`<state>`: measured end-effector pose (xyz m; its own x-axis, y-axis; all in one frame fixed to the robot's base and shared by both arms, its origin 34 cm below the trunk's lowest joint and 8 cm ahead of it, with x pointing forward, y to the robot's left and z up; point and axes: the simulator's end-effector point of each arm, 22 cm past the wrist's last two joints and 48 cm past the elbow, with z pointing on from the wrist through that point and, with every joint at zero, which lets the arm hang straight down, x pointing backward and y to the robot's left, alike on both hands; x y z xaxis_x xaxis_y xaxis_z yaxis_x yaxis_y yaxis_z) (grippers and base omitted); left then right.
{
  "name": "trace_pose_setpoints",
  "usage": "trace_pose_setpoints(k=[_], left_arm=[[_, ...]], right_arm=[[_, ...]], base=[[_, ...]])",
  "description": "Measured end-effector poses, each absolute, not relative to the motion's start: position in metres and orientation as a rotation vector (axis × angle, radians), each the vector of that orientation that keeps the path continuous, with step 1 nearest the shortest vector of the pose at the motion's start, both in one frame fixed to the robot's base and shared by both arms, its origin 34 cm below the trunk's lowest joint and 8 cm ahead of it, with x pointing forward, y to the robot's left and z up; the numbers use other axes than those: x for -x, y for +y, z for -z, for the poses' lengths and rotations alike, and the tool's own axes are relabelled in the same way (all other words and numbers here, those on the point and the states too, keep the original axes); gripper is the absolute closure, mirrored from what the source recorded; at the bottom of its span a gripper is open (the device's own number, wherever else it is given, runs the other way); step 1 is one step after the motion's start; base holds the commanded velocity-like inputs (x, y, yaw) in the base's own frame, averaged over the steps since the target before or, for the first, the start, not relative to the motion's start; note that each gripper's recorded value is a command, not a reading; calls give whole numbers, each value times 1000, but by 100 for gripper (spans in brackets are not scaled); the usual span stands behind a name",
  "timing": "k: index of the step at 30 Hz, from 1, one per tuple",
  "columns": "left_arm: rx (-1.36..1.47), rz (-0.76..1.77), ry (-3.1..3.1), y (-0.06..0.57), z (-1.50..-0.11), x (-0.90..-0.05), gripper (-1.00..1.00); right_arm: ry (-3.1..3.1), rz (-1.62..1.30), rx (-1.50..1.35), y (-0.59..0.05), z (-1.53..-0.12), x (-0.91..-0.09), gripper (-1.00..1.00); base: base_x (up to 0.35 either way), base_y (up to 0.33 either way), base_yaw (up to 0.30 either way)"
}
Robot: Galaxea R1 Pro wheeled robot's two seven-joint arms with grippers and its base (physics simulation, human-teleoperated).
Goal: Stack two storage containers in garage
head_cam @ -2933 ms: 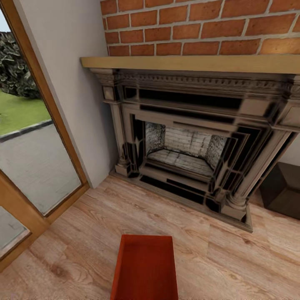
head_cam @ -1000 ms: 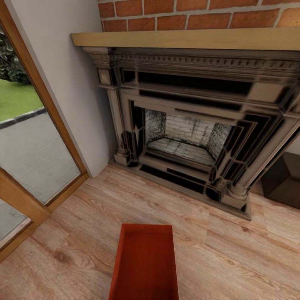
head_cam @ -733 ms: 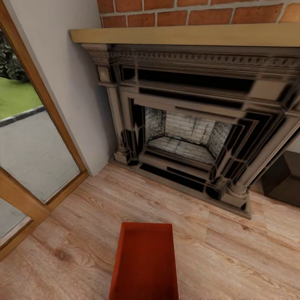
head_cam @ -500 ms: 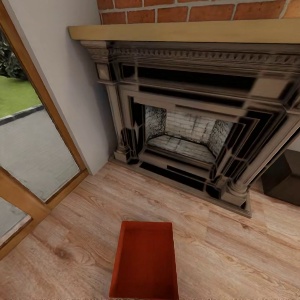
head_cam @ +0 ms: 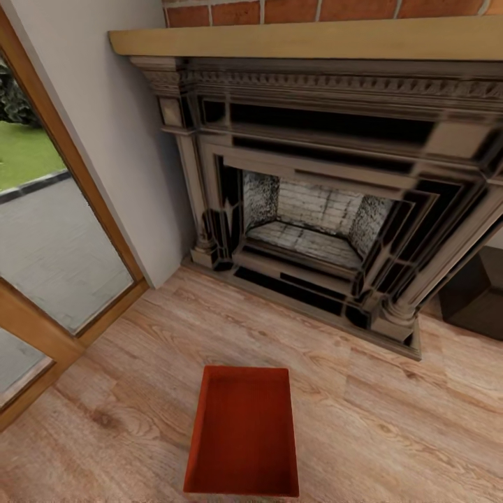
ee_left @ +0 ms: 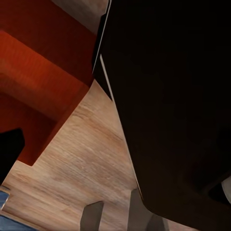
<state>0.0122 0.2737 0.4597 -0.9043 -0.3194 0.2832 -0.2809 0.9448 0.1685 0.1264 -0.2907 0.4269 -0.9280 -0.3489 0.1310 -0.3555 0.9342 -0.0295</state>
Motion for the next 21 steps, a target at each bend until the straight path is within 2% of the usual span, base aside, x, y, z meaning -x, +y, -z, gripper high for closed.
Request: trace_pose_setpoints(k=[21], left_arm=[[-436,183,-2756,274,-464,0,-100]], right_arm=[[-2934,-69,-542,-291,-428,-113,-100]], base=[[0,0,0]])
